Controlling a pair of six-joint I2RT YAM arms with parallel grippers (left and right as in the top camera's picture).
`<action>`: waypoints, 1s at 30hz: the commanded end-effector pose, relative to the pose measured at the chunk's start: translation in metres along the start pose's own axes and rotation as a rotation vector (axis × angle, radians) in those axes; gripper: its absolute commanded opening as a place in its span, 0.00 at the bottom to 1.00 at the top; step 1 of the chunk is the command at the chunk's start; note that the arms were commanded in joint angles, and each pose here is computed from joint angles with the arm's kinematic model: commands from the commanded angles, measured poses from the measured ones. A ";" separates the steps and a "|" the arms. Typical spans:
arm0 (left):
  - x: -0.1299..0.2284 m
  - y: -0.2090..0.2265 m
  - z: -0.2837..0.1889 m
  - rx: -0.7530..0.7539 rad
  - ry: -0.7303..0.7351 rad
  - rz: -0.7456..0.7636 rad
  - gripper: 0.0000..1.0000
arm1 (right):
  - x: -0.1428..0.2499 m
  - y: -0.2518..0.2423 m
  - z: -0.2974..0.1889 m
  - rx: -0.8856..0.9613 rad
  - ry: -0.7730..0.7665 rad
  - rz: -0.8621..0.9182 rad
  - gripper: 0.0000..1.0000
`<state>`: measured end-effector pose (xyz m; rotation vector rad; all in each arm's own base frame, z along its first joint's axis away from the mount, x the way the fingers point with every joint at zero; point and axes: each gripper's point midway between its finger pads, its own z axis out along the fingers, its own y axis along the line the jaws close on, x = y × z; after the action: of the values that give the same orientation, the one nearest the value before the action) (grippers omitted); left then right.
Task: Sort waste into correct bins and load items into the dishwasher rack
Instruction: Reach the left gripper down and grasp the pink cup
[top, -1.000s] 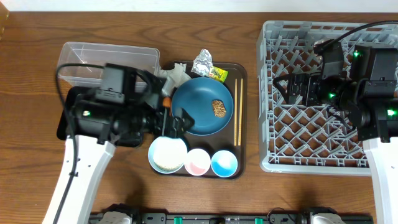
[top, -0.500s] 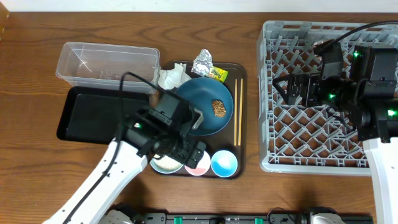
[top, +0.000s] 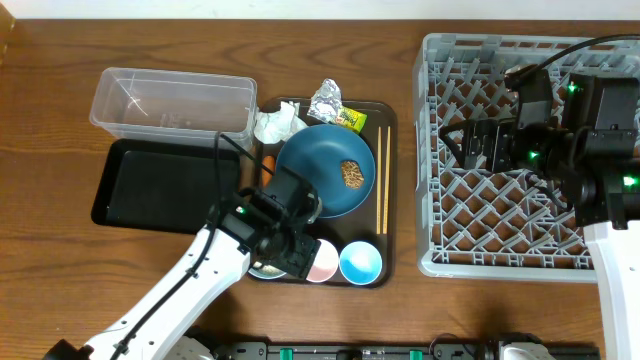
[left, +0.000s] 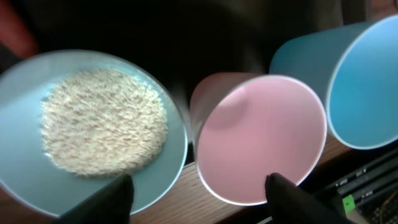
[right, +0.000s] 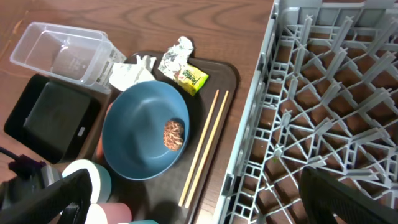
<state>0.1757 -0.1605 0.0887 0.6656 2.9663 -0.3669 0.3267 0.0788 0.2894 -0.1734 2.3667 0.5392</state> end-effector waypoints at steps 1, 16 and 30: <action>0.004 -0.001 0.008 -0.009 0.012 0.015 0.60 | -0.007 -0.005 -0.004 0.023 -0.022 0.011 0.99; 0.002 0.002 0.051 -0.029 0.133 0.014 0.19 | -0.009 -0.007 0.001 0.022 -0.021 0.031 0.99; 0.001 -0.001 0.034 -0.031 0.144 0.010 0.06 | -0.009 -0.007 0.001 0.022 -0.021 0.037 0.99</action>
<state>0.1731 -0.1670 0.0440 0.7345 3.1104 -0.2696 0.3326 0.0771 0.2867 -0.1403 2.3723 0.5361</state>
